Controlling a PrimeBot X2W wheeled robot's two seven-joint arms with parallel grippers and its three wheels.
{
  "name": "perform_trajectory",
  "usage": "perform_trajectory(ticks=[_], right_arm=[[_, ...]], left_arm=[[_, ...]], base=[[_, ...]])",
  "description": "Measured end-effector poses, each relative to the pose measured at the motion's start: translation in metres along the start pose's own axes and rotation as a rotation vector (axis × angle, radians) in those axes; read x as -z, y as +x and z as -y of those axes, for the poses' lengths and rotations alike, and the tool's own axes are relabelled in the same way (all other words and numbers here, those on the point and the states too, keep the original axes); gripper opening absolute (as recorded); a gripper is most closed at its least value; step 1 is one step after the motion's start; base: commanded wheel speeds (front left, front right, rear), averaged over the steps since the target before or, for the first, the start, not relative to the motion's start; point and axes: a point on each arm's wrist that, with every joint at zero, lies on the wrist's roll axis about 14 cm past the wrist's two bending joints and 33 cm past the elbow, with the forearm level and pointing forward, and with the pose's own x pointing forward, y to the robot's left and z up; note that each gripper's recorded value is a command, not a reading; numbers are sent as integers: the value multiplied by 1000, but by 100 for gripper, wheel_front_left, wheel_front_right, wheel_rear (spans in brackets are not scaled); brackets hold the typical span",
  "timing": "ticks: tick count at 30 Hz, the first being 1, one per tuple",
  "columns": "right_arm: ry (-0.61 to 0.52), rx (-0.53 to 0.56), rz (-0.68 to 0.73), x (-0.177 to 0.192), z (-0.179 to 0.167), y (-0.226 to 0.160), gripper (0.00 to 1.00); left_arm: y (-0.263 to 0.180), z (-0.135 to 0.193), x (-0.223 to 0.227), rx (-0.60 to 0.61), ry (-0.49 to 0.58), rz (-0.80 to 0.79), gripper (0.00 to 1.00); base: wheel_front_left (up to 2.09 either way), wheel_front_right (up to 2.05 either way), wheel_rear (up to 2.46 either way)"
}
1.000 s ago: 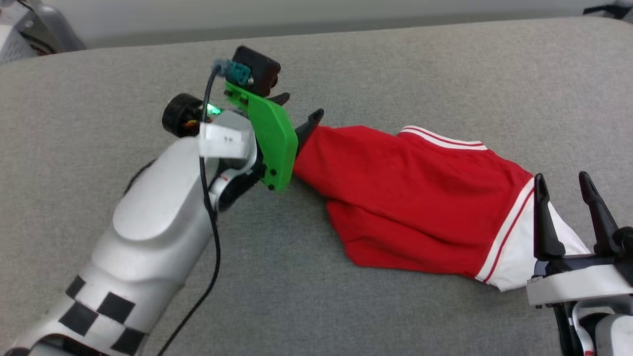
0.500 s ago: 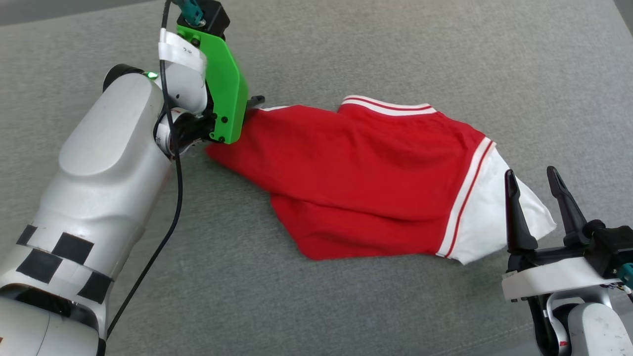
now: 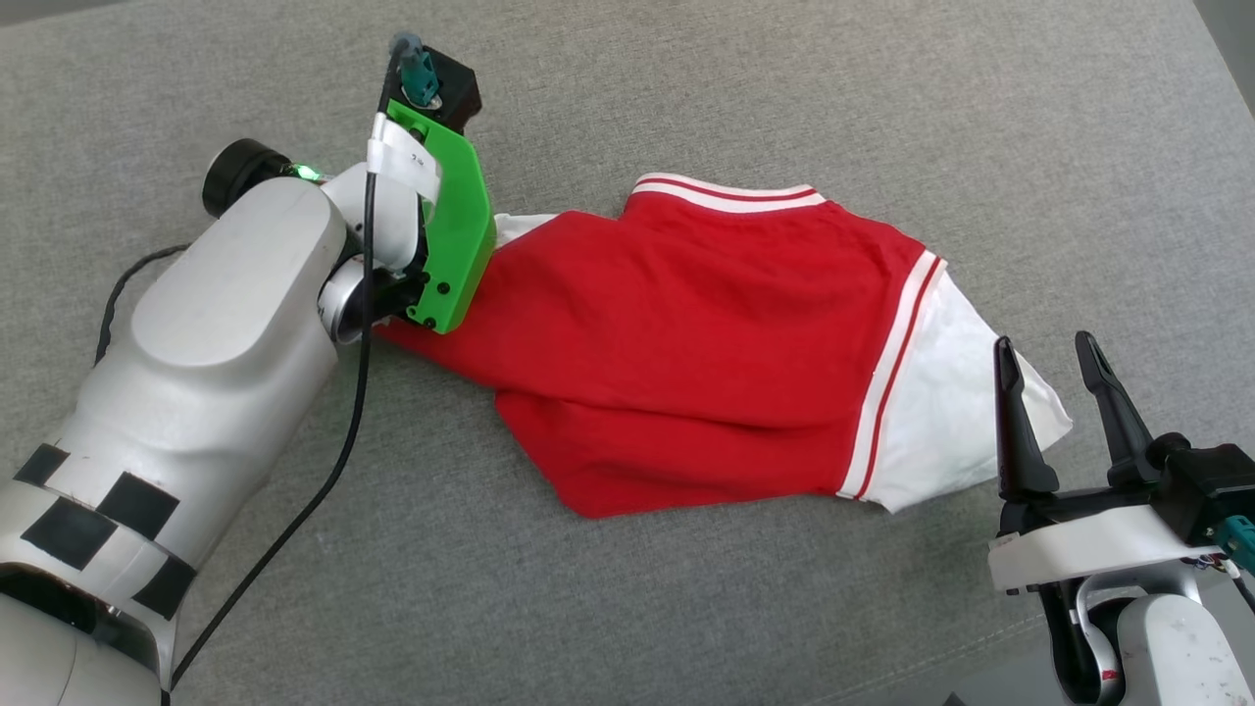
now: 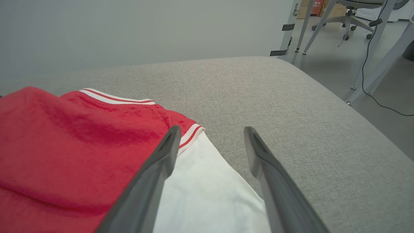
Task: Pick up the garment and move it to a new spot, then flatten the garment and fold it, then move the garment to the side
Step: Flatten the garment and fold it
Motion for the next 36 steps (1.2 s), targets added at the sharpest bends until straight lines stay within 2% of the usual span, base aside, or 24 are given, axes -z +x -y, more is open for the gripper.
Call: perform_trajectory(ticks=[6,9,18,30,36], right_arm=[[6,-9,16,-4,-3,1,100],[2,-23,34,-10,-7,2,100],[3,-81,58,-21,-25,4,100],[30,-216,82,-37,-70,1,100],[34,-284,109,-50,-93,3,100]], left_arm=[[-9,-3,-6,-1,-74,106,0],[-21,-16,-12,-28,-142,197,0],[-96,-59,-39,-166,-286,575,0],[-212,-104,33,-501,-498,941,0],[-231,-95,98,-609,-630,960,0]], base=[[0,0,0],[0,0,0],[0,0,0],[0,0,0],[0,0,0]])
